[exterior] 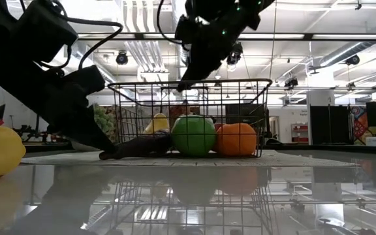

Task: Build produce basket
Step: Adjust the eggplant in the wire basket

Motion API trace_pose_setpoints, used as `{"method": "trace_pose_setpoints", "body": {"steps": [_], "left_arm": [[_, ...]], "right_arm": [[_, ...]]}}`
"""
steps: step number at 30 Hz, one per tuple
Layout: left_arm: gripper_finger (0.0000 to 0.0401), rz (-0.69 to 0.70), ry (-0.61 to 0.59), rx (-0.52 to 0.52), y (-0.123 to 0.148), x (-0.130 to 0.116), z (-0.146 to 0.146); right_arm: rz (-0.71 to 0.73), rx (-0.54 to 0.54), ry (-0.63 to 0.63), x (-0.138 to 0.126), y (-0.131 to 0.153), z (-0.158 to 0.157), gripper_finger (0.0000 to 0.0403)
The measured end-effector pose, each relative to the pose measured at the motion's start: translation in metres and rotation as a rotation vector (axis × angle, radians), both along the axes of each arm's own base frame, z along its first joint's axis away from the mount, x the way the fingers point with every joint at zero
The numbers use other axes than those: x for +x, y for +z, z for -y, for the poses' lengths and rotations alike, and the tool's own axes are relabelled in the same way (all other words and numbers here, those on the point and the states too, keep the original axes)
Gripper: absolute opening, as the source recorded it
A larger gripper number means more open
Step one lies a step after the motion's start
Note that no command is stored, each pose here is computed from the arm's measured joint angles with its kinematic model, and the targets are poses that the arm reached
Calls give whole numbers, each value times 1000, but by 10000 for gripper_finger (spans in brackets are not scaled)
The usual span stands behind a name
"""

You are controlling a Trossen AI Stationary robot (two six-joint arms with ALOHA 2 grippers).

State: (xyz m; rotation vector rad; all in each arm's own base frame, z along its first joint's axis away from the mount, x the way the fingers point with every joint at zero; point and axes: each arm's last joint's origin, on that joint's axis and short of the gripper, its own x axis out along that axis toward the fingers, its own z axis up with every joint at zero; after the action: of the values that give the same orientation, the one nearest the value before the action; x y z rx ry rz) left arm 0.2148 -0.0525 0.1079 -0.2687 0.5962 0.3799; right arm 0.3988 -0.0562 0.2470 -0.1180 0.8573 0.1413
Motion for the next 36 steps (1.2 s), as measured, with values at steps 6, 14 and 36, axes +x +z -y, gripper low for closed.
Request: {"method": "trace_pose_setpoints", "body": {"steps": [6,14,36], "left_arm": [[0,-11,4,89,0,-1,-2],[0,-10,21,117,-1,-2,-3],[0,39,18,179,4,2,-3]], "right_arm": [[-38,14,-53,13,-12,21,139],[-100,51,-89,32,-28,30,235],[-246,100,-131,48,-44,36,279]]}}
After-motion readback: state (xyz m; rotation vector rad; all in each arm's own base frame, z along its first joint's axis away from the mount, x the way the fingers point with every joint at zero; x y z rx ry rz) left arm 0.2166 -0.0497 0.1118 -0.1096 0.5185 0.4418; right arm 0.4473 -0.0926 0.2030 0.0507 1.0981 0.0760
